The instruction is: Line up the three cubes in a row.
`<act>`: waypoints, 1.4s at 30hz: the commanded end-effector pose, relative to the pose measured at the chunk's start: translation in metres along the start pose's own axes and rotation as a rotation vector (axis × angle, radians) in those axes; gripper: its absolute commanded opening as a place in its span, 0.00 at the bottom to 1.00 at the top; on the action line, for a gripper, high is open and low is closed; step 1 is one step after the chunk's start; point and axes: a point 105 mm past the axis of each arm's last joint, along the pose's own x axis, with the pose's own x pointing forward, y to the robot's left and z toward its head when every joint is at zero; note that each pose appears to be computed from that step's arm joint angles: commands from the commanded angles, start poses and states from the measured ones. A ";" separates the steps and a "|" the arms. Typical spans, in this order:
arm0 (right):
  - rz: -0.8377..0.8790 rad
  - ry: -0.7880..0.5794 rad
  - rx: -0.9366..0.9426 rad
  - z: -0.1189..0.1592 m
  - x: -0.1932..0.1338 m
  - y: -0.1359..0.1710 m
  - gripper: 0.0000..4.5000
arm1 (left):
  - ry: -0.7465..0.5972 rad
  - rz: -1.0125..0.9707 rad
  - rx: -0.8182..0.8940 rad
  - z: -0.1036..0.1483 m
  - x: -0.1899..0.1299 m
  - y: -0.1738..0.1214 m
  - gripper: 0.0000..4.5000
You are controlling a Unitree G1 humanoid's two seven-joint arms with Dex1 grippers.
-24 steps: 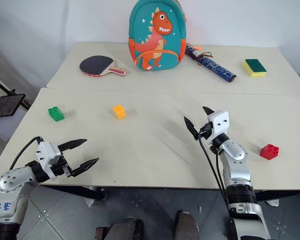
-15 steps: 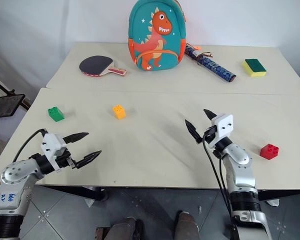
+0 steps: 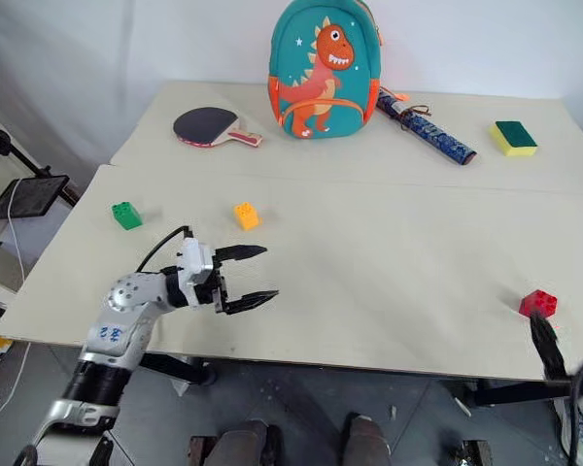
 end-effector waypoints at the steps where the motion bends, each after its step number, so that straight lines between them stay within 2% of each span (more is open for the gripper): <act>1: -0.003 -0.002 0.005 0.002 -0.006 0.002 1.00 | 0.003 -0.039 0.010 0.002 -0.003 -0.001 0.99; 8: -0.034 0.018 0.079 0.023 0.042 0.001 1.00 | 0.029 -0.047 0.003 0.000 -0.014 -0.001 0.99; 10: -0.047 0.083 0.122 0.021 0.058 -0.001 1.00 | 0.035 -0.050 0.002 -0.001 -0.014 -0.003 0.99; 14: -0.043 0.124 0.124 0.028 0.084 0.002 1.00 | 0.041 -0.054 0.002 -0.002 -0.015 -0.008 0.99; 18: -0.102 0.215 0.091 0.014 0.101 -0.010 1.00 | 0.046 -0.052 -0.001 -0.002 -0.018 -0.012 0.99; 23: -0.200 0.260 0.051 -0.003 0.112 -0.022 1.00 | 0.054 -0.039 -0.002 -0.002 -0.020 -0.014 0.99; 27: -0.173 0.255 0.114 -0.009 0.119 -0.009 1.00 | 0.056 -0.027 0.004 -0.001 -0.021 -0.014 0.99; 33: -0.103 0.232 0.128 -0.007 0.126 0.006 0.57 | 0.062 -0.014 0.011 -0.001 -0.022 -0.012 1.00; 35: 0.001 0.197 0.104 0.006 0.131 0.019 0.42 | 0.067 -0.001 0.016 -0.001 -0.025 -0.009 1.00; 36: 0.046 0.191 0.080 0.011 0.133 0.025 0.42 | 0.070 0.005 0.016 -0.001 -0.027 -0.008 1.00; 42: 0.709 -0.042 -0.041 0.074 0.150 0.146 0.42 | 0.084 0.044 -0.005 -0.006 -0.039 -0.009 1.00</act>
